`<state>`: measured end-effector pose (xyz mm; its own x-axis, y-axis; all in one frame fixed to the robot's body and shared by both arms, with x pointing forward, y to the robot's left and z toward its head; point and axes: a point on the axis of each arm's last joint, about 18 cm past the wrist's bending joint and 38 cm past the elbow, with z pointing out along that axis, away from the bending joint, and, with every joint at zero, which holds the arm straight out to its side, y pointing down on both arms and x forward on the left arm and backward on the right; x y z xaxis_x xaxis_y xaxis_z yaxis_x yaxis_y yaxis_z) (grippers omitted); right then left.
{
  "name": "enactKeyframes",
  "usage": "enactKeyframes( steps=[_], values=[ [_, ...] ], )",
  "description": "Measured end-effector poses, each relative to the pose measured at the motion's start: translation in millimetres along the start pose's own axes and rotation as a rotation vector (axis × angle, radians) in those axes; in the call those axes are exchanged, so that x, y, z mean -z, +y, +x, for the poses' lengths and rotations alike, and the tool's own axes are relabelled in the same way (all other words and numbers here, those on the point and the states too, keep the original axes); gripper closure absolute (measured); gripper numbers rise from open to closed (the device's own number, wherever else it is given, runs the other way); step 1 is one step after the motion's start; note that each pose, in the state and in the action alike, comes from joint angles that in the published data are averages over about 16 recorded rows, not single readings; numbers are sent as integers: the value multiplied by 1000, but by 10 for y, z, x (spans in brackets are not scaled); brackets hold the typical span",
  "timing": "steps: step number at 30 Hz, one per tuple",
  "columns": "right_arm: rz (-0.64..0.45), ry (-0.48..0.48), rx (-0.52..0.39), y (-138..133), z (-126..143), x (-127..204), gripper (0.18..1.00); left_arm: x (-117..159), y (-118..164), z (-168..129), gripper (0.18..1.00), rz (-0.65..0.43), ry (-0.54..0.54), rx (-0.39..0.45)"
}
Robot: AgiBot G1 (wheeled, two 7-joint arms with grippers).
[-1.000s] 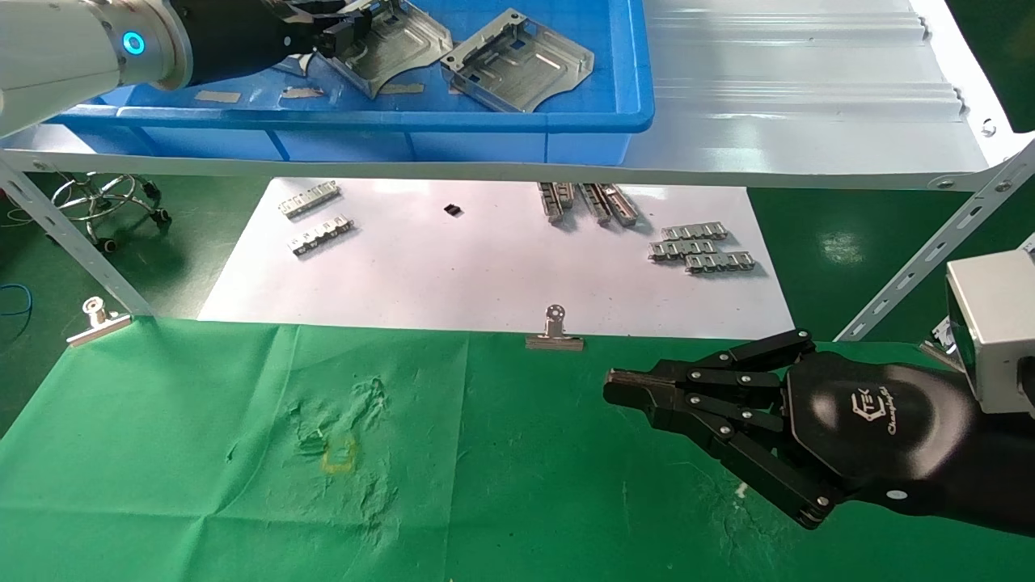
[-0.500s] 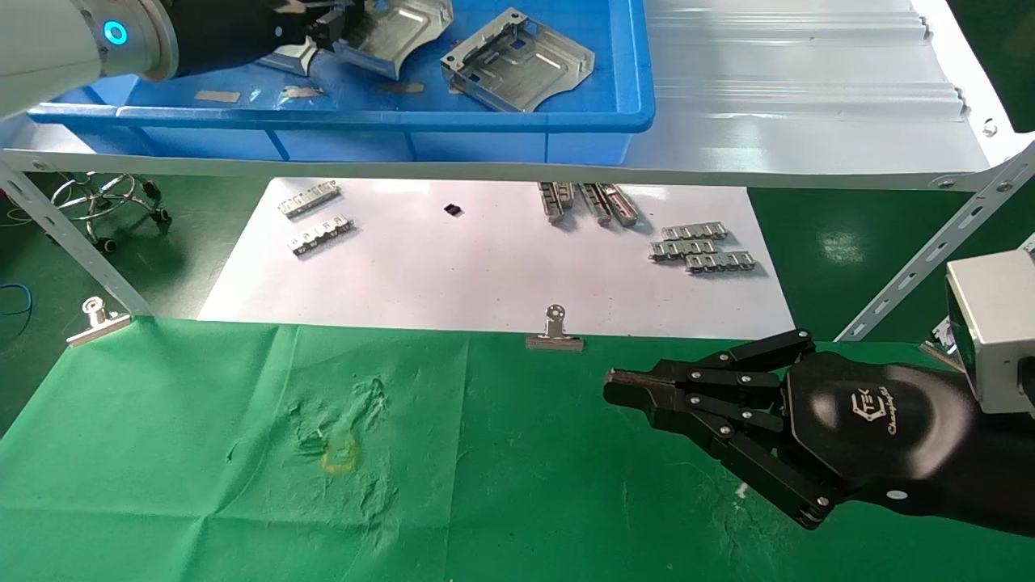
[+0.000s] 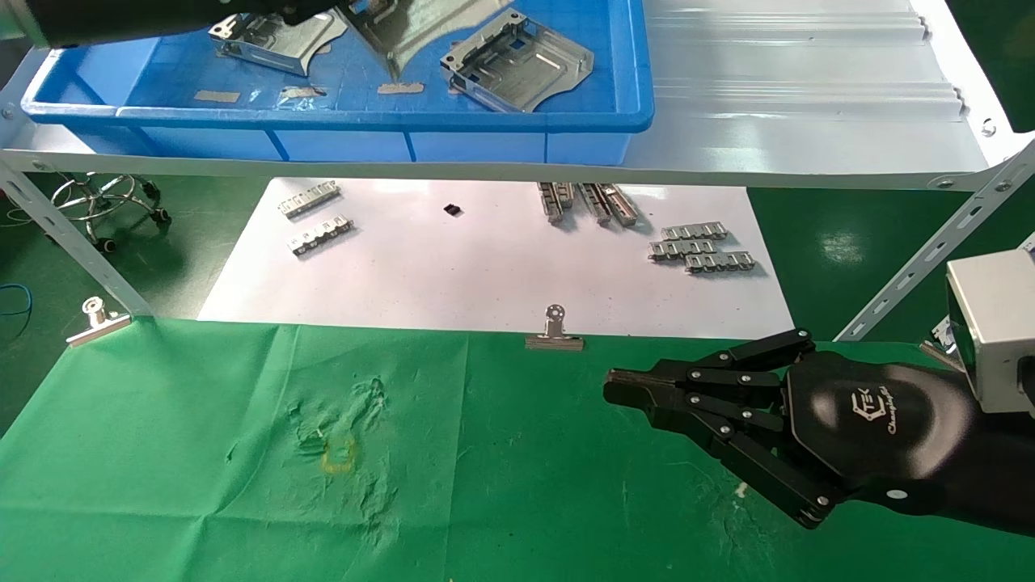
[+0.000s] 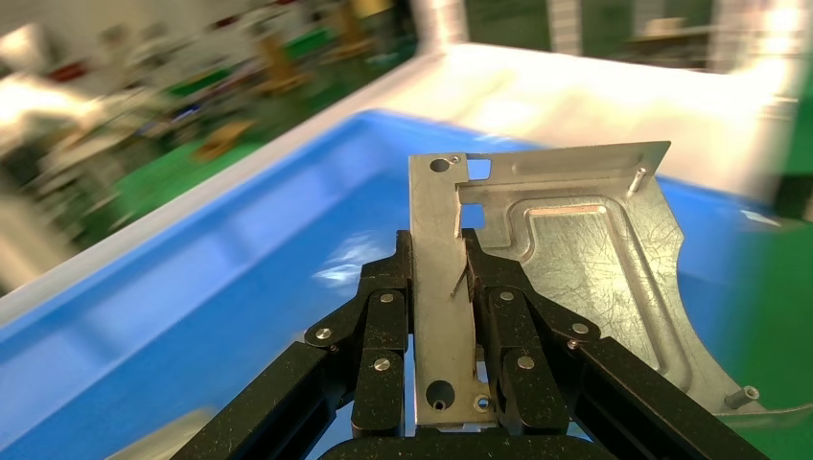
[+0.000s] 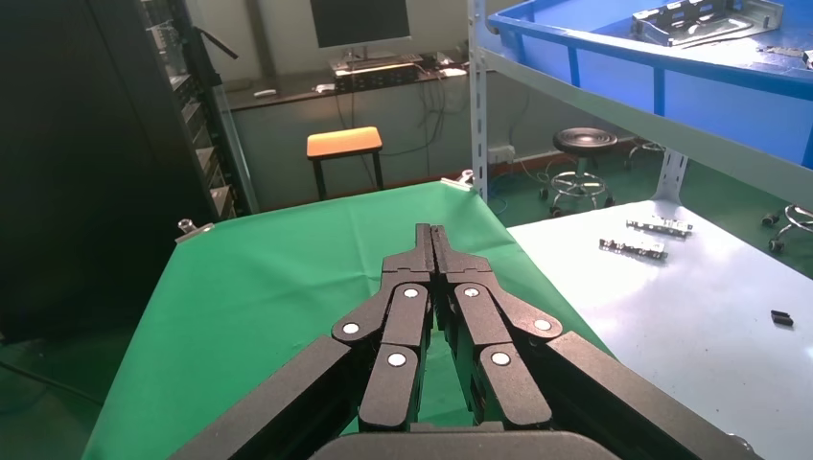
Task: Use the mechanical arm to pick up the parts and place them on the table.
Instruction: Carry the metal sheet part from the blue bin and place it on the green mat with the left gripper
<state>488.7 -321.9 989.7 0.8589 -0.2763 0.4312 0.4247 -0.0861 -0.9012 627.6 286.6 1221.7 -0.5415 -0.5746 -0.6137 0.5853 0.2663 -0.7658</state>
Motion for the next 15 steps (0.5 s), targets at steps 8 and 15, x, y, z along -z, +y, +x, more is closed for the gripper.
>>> enactKeyframes(
  steps=[8, 15],
  values=[
    [0, 0, 0, 0, 0, 0, 987, 399, 1, 327, 915, 46, 195, -160],
    [0, 0, 0, 0, 0, 0, 987, 678, 241, 597, 915, -8, 302, -261]
  ],
)
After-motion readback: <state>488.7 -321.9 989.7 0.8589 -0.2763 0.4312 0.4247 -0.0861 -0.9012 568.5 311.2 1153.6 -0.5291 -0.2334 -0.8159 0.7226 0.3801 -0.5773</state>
